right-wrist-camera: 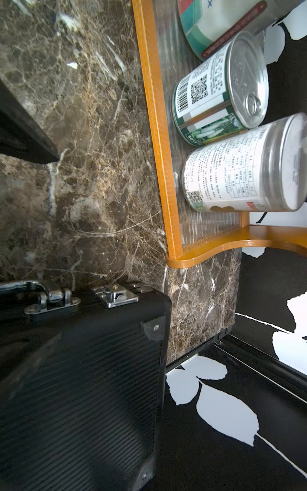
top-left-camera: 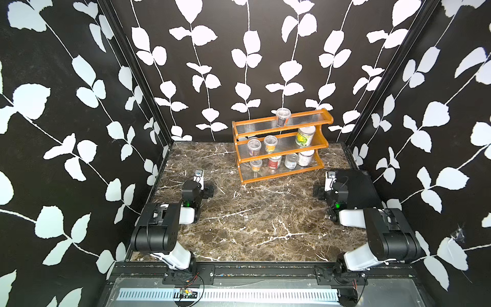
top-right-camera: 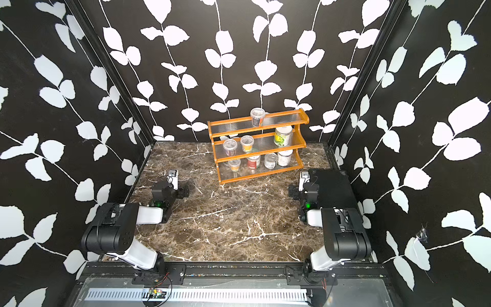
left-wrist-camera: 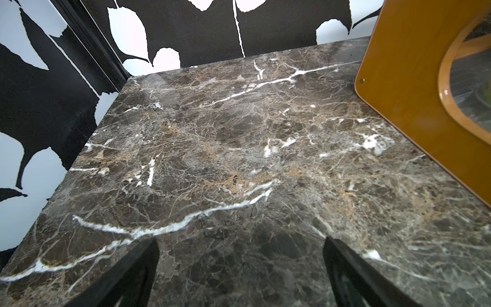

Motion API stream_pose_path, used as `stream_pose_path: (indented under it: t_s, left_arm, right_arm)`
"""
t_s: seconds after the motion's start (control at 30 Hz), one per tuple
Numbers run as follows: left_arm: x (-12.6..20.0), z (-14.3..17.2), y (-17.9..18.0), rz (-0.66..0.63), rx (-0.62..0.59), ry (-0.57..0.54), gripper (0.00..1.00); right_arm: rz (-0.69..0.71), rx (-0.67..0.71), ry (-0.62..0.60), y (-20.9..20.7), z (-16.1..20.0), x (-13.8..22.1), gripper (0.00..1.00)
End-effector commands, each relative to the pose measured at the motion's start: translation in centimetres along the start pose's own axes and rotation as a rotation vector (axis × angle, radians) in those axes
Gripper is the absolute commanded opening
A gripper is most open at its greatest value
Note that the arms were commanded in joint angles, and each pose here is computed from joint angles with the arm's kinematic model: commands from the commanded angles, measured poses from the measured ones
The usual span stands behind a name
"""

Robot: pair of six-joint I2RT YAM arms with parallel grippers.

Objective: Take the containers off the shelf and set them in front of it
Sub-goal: Move the shelf to the center of the board.

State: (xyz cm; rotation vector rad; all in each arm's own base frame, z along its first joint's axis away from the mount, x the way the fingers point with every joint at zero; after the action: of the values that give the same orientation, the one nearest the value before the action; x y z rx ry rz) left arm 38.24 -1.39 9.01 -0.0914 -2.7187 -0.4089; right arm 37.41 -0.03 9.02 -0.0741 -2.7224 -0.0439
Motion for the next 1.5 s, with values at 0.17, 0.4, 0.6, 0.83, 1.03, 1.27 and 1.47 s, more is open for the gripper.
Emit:
stream_pose_path:
  t_s: [0.17, 0.4, 0.6, 0.83, 1.03, 1.27, 1.47]
  left_arm:
    - [0.2, -1.2, 0.5, -0.007, -0.001, -0.042, 0.99]
    - [0.2, -1.1, 0.6, -0.001, 0.004, -0.039, 0.99]
    - [0.9, -2.9, 0.7, 0.021, -0.011, -0.055, 0.99]
    - [4.8, -9.1, 2.0, 0.061, 0.057, -0.049, 0.99]
    - [8.6, -13.0, 1.5, 0.116, 0.226, -0.022, 0.99]
    - [11.9, -15.9, -2.9, 0.214, 0.342, 0.084, 0.99]
    - [12.2, -17.7, -7.6, 0.219, 0.312, 0.104, 0.96]
  right_arm:
    - [0.003, -0.004, -0.032, -0.1, -0.9, 0.0, 1.00]
    - [0.005, -0.007, -0.030, -0.1, -0.9, -0.1, 1.00]
    - [-0.076, 0.032, -0.001, 1.2, -2.4, 0.3, 1.00]
    - [-0.173, 0.023, -0.064, 2.6, -7.2, 4.6, 0.99]
    - [-0.324, 0.021, -0.026, 4.8, -11.7, 8.2, 1.00]
    - [-0.439, 0.002, 0.098, 6.1, -15.1, 10.1, 1.00]
    - [-0.463, -0.030, 0.175, 5.4, -17.0, 9.4, 1.00]
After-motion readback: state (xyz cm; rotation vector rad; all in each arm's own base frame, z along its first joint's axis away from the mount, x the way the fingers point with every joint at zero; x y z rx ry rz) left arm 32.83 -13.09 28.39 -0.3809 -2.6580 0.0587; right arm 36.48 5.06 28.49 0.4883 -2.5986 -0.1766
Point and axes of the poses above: each gripper's point midway between its finger pads, its own x axis back along the fingers, its own y axis along the line the jaws close on, z = x × y, the point moved 2 cm from there along x, back along the fingers, and after that the axes turned 8 degrees about -x, right-handed, at the moved point
